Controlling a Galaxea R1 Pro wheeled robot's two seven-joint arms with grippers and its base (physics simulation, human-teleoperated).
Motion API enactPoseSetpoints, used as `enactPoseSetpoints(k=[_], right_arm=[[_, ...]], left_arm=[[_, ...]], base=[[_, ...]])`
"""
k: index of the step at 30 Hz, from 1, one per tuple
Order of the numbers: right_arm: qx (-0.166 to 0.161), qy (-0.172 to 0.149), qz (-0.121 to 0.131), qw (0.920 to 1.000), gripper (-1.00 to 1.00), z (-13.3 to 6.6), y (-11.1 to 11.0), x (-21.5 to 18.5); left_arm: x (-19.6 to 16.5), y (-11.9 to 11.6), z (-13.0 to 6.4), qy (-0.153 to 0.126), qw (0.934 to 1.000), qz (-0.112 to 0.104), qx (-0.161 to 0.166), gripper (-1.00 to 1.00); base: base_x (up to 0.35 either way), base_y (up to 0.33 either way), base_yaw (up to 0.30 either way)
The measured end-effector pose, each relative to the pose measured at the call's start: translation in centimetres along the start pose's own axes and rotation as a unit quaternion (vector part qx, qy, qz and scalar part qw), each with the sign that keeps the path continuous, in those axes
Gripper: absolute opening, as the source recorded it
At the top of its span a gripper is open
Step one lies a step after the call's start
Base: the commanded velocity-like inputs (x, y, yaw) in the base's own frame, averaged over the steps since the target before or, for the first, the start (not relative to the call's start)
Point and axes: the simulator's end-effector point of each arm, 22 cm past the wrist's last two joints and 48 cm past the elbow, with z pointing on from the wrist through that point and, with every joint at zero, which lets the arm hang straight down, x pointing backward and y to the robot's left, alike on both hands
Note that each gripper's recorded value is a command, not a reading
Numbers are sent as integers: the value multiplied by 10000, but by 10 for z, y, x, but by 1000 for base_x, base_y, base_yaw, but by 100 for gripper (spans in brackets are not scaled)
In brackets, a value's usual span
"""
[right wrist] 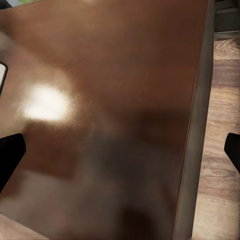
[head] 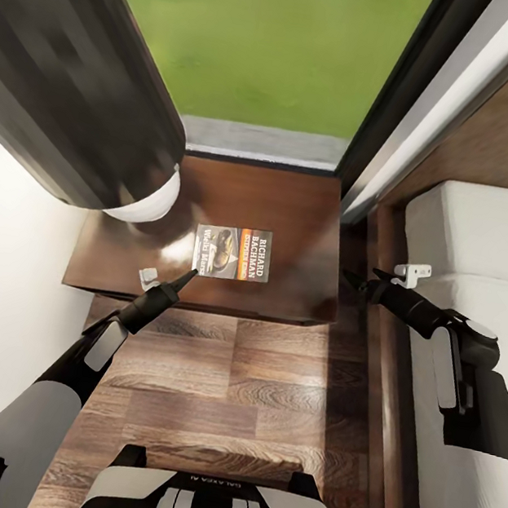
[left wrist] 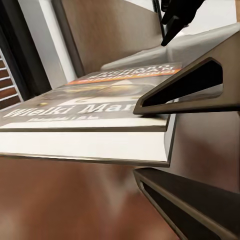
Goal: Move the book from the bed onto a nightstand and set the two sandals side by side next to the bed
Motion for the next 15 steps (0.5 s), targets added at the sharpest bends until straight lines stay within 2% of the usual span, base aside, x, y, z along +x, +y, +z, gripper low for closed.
enactPoseSetpoints(k=[10, 15], right_arm=[[10, 63, 33, 10000, 100, 4, -3, 9], [16, 94, 49, 9999, 100, 5, -4, 14]], left_arm=[[6, 8, -2, 28, 10000, -44, -69, -100], [5, 24, -2, 12, 9992, -26, -395, -100]], base=[[0, 0, 0], [0, 0, 0]])
